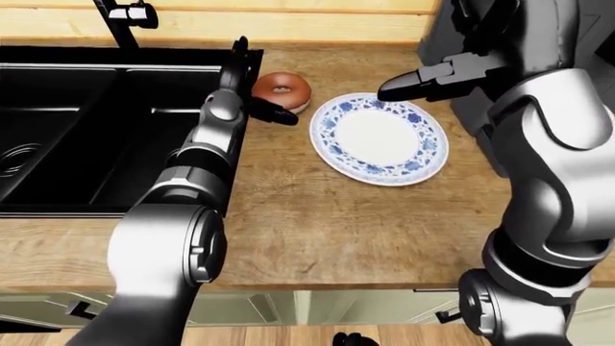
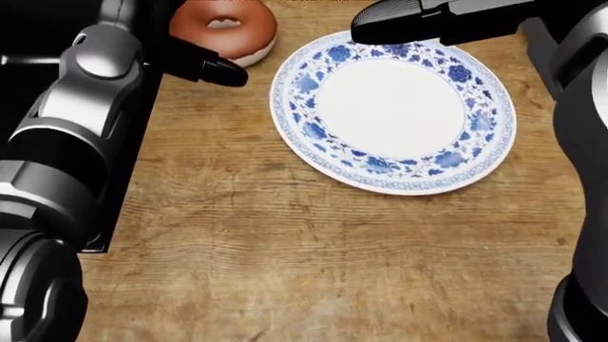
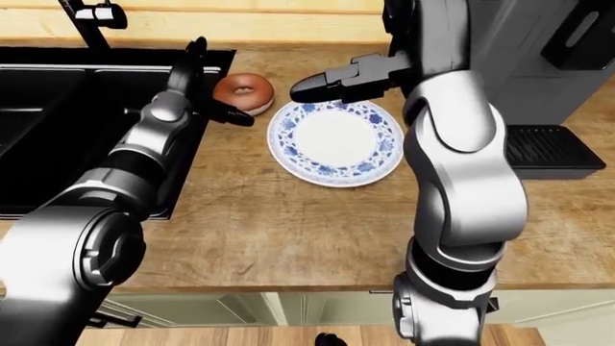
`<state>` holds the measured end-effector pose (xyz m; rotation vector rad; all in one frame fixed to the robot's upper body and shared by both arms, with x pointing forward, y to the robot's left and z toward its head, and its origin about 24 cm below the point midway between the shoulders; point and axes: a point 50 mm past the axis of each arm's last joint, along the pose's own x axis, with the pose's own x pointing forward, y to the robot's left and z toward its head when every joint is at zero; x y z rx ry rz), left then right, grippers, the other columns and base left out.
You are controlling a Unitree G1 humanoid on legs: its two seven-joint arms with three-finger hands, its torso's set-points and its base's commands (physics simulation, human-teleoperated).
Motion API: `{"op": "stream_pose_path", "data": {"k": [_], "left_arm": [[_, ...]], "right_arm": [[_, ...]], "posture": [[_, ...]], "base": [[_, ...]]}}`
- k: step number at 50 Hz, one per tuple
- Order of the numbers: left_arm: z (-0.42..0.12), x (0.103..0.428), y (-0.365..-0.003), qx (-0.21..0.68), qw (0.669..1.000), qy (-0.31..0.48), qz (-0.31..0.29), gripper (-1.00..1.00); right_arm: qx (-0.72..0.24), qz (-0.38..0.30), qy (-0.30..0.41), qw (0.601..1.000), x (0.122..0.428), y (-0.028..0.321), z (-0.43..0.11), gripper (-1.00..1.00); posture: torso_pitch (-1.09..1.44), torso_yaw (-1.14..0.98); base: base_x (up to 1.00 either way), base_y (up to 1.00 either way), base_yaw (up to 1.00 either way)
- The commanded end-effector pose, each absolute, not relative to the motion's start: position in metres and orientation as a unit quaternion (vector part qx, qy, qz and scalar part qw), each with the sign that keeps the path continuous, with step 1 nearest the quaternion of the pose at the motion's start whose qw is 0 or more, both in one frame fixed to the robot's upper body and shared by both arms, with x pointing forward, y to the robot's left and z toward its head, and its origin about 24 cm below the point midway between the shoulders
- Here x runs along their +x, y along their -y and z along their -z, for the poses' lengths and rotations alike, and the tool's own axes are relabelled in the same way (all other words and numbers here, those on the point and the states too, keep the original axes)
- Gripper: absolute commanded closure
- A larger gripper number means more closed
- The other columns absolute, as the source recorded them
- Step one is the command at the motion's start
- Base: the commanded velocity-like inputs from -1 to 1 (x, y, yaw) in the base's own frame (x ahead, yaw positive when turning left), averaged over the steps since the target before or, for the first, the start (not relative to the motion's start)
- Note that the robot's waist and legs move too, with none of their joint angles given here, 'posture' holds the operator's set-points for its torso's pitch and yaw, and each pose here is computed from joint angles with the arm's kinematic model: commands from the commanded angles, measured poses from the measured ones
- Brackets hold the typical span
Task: Place the pastries on the plates.
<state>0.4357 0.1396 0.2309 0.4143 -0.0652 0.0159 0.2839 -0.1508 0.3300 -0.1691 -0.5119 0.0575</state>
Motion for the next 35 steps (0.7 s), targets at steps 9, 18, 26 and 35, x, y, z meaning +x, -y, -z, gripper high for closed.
{"op": "stream_pose_path", "data": {"k": [9,18,26,35], "left_arm": [[-0.259,0.435,-0.137,0.217,0.972,0.085,-0.02,-0.89],[-0.257,0.435,-0.134,0.215,0.973,0.083,-0.021,-0.41],[-0.252,0.435,-0.134,0.233,0.969,0.08,-0.025,0.02],[-0.247,0.435,-0.132,0.323,0.942,0.087,-0.025,0.06]], "right_arm": [[-0.087,-0.02,0.291,0.953,0.273,0.153,-0.343,-1.0],[-0.087,-0.018,0.29,0.953,0.273,0.154,-0.341,-1.0],[-0.087,-0.019,0.292,0.952,0.272,0.153,-0.343,-1.0],[-0.087,-0.019,0.292,0.952,0.271,0.154,-0.343,-1.0]], "posture": [[0.22,0.0],[0.22,0.0],[0.22,0.0],[0.22,0.0]], "base": [[0.0,0.0,0.0],[0.0,0.0,0.0],[0.0,0.0,0.0],[0.0,0.0,0.0]]}}
